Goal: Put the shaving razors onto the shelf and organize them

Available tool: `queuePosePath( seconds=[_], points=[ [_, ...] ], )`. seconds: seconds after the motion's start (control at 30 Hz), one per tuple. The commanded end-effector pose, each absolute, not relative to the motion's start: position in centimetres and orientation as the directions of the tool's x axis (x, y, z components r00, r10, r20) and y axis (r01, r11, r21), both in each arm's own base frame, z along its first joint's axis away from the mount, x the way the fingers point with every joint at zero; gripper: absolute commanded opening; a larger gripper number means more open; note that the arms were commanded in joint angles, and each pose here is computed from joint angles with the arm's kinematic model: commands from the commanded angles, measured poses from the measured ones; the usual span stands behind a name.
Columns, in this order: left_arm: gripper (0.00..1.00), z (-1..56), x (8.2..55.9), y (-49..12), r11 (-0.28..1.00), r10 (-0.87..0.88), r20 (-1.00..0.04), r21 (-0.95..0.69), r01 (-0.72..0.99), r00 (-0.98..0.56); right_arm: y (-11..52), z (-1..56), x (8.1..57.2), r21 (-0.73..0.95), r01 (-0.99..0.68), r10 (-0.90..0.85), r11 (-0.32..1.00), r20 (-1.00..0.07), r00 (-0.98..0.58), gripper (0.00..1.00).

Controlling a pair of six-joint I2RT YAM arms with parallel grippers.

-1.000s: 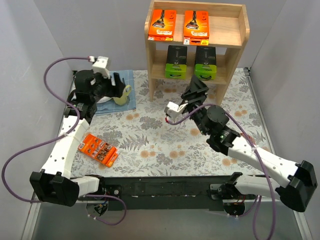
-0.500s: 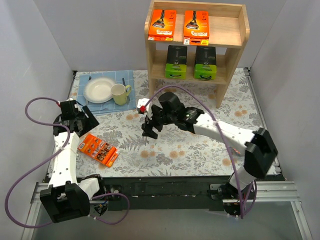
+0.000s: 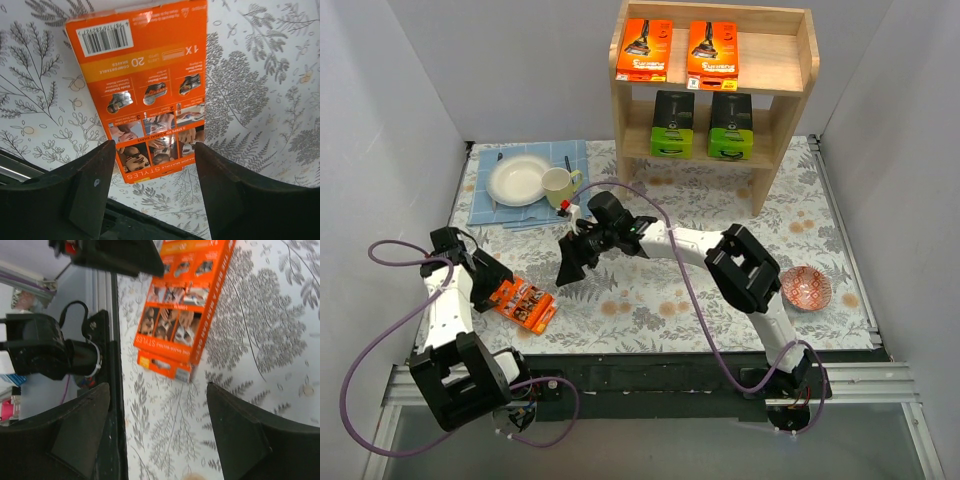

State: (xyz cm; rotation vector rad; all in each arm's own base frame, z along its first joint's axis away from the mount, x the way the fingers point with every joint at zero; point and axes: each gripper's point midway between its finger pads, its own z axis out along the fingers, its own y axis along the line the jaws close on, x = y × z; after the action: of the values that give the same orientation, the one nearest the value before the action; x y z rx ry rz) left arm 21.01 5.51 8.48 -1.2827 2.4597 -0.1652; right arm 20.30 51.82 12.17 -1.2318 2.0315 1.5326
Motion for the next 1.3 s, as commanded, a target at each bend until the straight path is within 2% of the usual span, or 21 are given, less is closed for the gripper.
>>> queuePosePath(
  seconds=[0.0, 0.13, 0.23, 0.27, 0.3, 0.33, 0.4, 0.6, 0.73, 0.93, 1.13, 1.27],
  points=[
    [0.63, 7.3, 20.6, 5.3, 0.519, -0.853, -0.221, -0.269, -0.811, -0.473, 55.3, 13.8, 20.0, 0.654, -0.757, -0.401, -0.008, -0.695, -0.596, 0.86],
    [0.64, 6.5, 20.6, 5.3, 0.51, -0.859, -0.192, -0.251, -0.822, -0.474, 56.5, 11.7, 19.9, 0.685, -0.729, -0.417, 0.017, -0.657, -0.628, 0.86],
    [0.64, 5.2, 20.9, 4.2, 0.508, -0.86, -0.115, -0.273, -0.817, -0.497, 57.1, 10.1, 20.1, 0.692, -0.72, -0.423, 0.054, -0.637, -0.644, 0.86],
    [0.71, 4.7, 21.0, 3.6, 0.51, -0.856, -0.085, -0.296, -0.808, -0.509, 57.3, 9.1, 20.0, 0.693, -0.717, -0.432, 0.072, -0.626, -0.649, 0.86],
    [0.98, 4.7, 21.4, 2.8, 0.52, -0.843, -0.06, -0.342, -0.783, -0.534, 57.6, 9.2, 20.2, 0.683, -0.726, -0.428, 0.08, -0.634, -0.644, 0.86],
    [0.98, 4.6, 22.2, 1.4, 0.508, -0.831, -0.005, -0.413, -0.756, -0.556, 57.7, 8.6, 20.7, 0.673, -0.73, -0.425, 0.115, -0.631, -0.649, 0.86],
    [0.98, 3.9, 22.4, 0.8, 0.518, -0.821, 0.007, -0.411, -0.75, -0.571, 57.9, 7.9, 21.0, 0.664, -0.732, -0.424, 0.149, -0.626, -0.654, 0.85],
    [0.98, 4.1, 25.5, -2.5, 0.602, -0.737, -0.053, -0.505, -0.619, -0.674, 55.7, 7.8, 23.3, 0.656, -0.721, -0.398, 0.224, -0.613, -0.682, 0.84],
    [0.98, 4.9, 27.8, -5.8, 0.688, -0.626, -0.122, -0.551, -0.472, -0.77, 50.9, 7.1, 25.2, 0.644, -0.695, -0.389, 0.321, -0.58, -0.716, 0.83],
    [0.98, 4.4, 30.3, -9.3, 0.712, -0.566, -0.133, -0.578, -0.4, -0.814, 43.9, 7.5, 28.0, 0.6, -0.674, -0.341, 0.431, -0.583, -0.738, 0.82],
    [0.98, 6.2, 31.7, -15.3, 0.743, -0.435, -0.188, -0.627, -0.234, -0.88, 39.4, 8.5, 27.4, 0.515, -0.706, -0.356, 0.486, -0.621, -0.698, 0.82],
    [0.98, 7.5, 32.0, -14.2, 0.771, -0.464, -0.223, -0.578, -0.267, -0.857, 37.5, 8.6, 25.7, 0.437, -0.756, -0.407, 0.487, -0.652, -0.639, 0.78]
  ],
)
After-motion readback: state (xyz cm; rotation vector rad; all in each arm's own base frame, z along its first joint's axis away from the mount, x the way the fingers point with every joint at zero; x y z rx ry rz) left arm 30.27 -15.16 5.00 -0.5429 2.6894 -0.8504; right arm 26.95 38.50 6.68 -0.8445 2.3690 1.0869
